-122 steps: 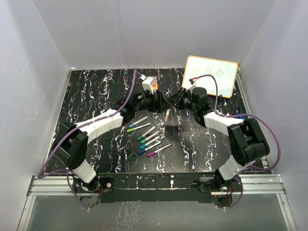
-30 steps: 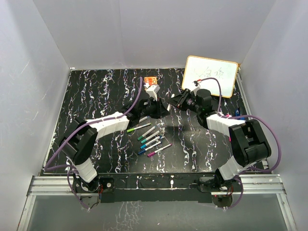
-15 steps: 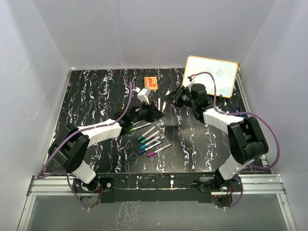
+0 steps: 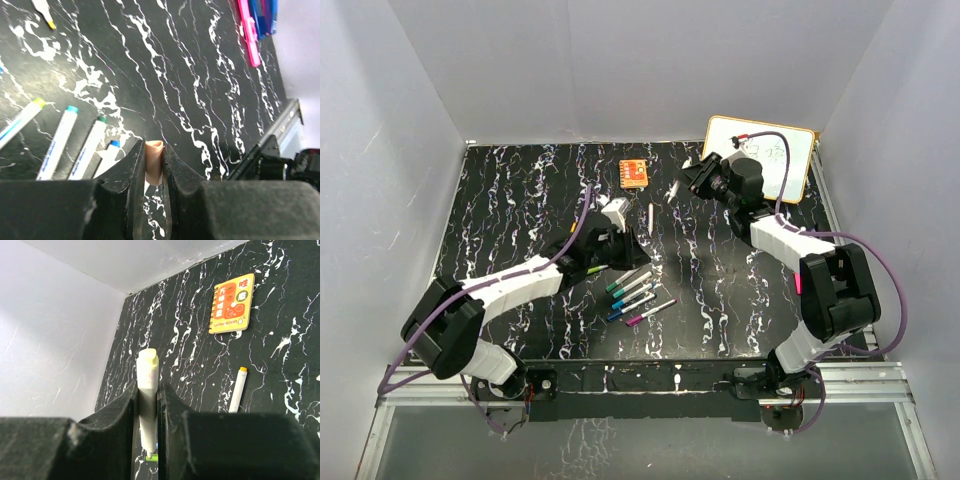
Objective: Open the pen caps
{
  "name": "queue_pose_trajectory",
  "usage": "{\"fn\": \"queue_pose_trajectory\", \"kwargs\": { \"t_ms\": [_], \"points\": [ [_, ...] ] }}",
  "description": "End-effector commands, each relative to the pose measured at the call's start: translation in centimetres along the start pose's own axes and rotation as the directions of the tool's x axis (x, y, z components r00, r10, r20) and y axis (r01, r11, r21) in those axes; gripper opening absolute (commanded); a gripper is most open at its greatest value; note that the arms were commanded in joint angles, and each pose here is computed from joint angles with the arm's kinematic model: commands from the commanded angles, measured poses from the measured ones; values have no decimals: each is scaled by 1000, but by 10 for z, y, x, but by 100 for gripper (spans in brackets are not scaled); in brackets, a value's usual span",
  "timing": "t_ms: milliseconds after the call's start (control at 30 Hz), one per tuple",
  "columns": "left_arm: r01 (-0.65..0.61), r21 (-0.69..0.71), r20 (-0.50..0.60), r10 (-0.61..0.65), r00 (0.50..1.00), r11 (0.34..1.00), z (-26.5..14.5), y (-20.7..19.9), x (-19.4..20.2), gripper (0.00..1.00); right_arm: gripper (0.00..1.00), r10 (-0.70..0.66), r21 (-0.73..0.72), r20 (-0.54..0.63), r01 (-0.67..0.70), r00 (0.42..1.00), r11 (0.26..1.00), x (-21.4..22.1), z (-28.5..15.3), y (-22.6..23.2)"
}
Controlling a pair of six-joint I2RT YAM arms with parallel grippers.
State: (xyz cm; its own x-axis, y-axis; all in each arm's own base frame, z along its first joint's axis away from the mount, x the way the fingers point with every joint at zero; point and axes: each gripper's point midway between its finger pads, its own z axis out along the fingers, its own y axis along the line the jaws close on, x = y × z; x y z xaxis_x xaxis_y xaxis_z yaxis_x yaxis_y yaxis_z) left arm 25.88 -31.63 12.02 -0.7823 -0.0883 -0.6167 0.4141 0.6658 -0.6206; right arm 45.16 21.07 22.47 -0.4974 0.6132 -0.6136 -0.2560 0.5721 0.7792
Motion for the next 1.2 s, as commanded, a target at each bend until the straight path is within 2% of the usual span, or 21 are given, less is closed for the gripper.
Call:
{"fn": "queue_pose_trajectory", "kwargs": {
  "t_ms": [0,233,400,467,633,800,1167],
  "points": [
    [-90,-182,47,100,994,979,-12,18,-40,0,0,-107,-20,54,109,993,994,-22,-16,25],
    [-90,-413,6,101,995,907,-16,97,-92,0,0,-197,68,-65,202,978,977,-4,-31,6],
    [-206,-591,-109,176,978,780,-15,149,-113,0,0,-226,99,-208,251,952,963,18,-32,-12],
    [-230,-615,-144,179,973,754,-8,164,-113,0,0,-226,128,-260,266,939,956,25,-31,-24],
    [-241,-635,-205,140,969,734,1,194,-109,0,0,-215,136,-355,277,910,951,43,-29,-38],
    [-230,-645,-235,98,967,728,-1,218,-101,0,0,-192,141,-398,266,897,954,55,-28,-48],
    [-231,-673,-248,79,965,703,-3,238,-97,0,0,-152,170,-467,257,871,951,74,-25,-69]
  ]
}}
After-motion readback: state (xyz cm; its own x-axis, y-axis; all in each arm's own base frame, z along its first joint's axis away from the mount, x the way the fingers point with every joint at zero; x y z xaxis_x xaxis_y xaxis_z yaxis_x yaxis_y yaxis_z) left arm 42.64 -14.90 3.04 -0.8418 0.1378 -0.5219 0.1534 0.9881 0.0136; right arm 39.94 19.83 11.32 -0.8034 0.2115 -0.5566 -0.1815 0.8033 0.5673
